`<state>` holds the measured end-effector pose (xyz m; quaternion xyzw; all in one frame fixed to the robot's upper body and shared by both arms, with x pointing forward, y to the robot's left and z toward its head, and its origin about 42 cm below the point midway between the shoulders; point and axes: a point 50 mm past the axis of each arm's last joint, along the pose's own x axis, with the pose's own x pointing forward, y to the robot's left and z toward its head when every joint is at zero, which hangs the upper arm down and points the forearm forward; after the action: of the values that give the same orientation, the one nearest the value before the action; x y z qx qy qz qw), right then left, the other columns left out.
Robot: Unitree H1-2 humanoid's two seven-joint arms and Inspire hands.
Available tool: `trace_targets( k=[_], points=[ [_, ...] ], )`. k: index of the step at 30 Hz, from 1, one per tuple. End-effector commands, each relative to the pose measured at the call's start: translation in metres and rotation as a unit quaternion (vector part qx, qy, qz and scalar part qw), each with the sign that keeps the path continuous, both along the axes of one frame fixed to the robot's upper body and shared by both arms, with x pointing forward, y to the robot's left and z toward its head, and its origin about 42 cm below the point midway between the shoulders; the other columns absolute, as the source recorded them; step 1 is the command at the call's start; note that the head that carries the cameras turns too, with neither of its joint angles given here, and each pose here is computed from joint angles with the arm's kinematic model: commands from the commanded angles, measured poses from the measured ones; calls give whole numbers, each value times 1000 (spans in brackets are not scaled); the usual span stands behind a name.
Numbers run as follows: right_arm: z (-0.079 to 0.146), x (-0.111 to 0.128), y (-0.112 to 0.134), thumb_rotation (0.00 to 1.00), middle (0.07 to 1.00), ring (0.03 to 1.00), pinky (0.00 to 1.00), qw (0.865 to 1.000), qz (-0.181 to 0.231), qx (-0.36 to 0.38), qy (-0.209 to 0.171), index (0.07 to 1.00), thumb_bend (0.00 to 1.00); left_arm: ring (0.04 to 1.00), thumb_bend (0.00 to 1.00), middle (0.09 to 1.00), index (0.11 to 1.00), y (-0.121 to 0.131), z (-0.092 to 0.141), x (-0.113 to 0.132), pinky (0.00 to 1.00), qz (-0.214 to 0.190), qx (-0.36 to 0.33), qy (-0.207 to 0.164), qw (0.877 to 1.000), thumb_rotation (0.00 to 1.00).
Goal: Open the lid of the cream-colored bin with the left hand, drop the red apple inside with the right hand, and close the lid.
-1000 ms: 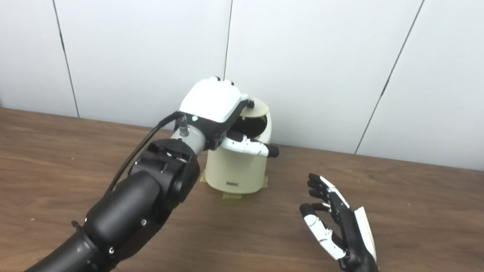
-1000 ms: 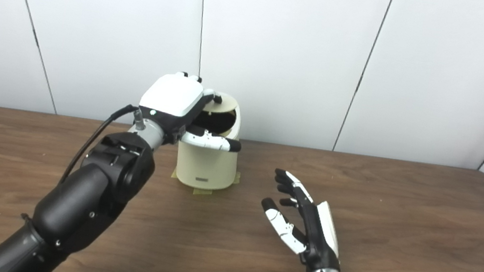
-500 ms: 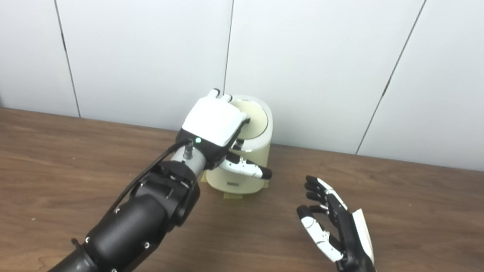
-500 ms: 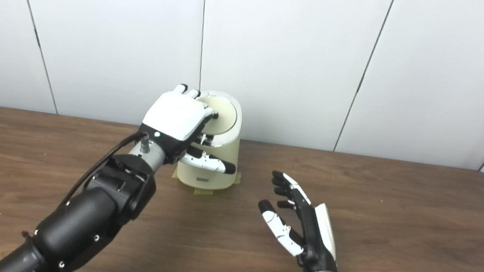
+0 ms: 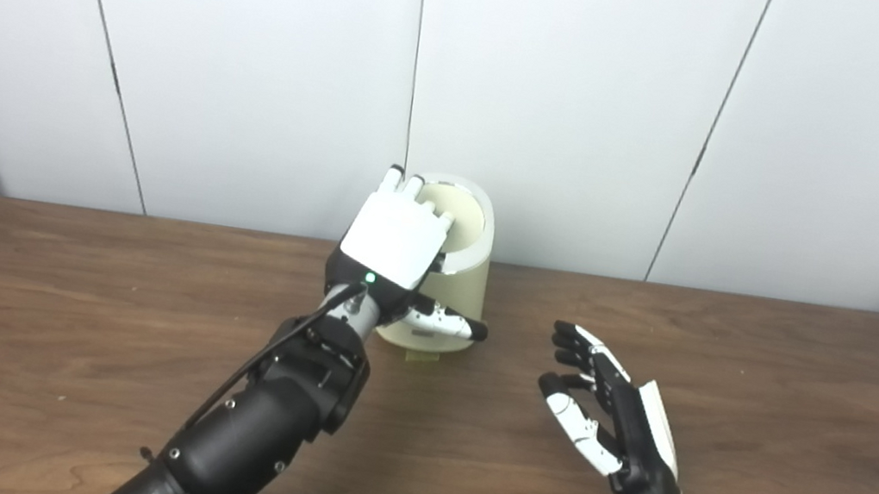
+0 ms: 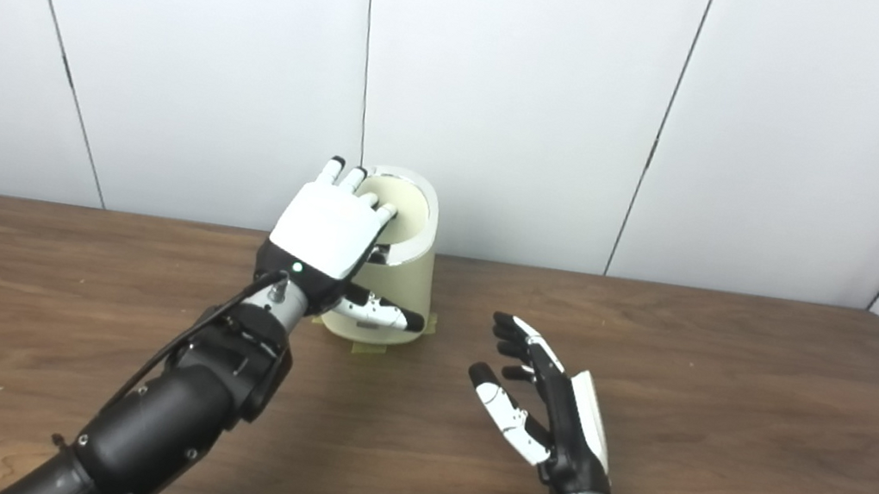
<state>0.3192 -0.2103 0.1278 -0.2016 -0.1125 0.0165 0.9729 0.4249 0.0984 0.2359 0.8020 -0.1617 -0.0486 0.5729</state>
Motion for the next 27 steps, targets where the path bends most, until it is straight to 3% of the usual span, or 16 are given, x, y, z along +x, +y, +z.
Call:
trace_targets(
  k=[1, 4, 7, 10, 12, 14, 22, 25, 27],
  points=[
    [20, 6, 3, 734, 818, 795, 687, 999, 1, 13, -36, 817, 355, 983, 866, 865, 843, 24, -22, 11, 1000, 39, 29, 51, 998, 1000],
    [20, 6, 2, 738, 819, 796, 697, 999, -2, 5, -39, 817, 354, 950, 834, 851, 828, 27, -17, 8, 1000, 19, -23, 14, 999, 990],
    [19, 7, 1, 753, 817, 795, 696, 999, -2, 2, -40, 818, 361, 890, 746, 821, 806, 29, -11, 3, 1000, -25, -102, -53, 993, 966],
    [19, 8, 1, 740, 813, 789, 685, 999, -3, 3, -40, 814, 350, 886, 685, 842, 870, 28, -6, -2, 1000, -47, -155, -84, 983, 992],
    [19, 8, 1, 748, 816, 793, 686, 999, -3, 4, -37, 817, 353, 962, 667, 938, 966, 27, -3, -6, 1000, -57, -183, -94, 977, 998],
    [19, 8, 1, 748, 818, 796, 691, 999, -5, 2, -36, 818, 355, 991, 661, 977, 993, 24, -1, -13, 1000, -64, -205, -94, 972, 1000],
    [19, 8, 1, 754, 829, 809, 715, 999, -8, 1, -32, 830, 358, 999, 633, 970, 985, 22, -11, -34, 1000, -92, -247, -103, 959, 978],
    [19, 7, 1, 743, 822, 799, 698, 999, -8, -4, -37, 825, 353, 1000, 616, 997, 999, 25, -3, -40, 1000, -99, -290, -107, 946, 985],
    [19, 7, 1, 752, 822, 800, 701, 999, -8, -4, -36, 824, 352, 1000, 604, 1000, 1000, 28, 7, -46, 1000, -106, -339, -113, 928, 992]
  ],
)
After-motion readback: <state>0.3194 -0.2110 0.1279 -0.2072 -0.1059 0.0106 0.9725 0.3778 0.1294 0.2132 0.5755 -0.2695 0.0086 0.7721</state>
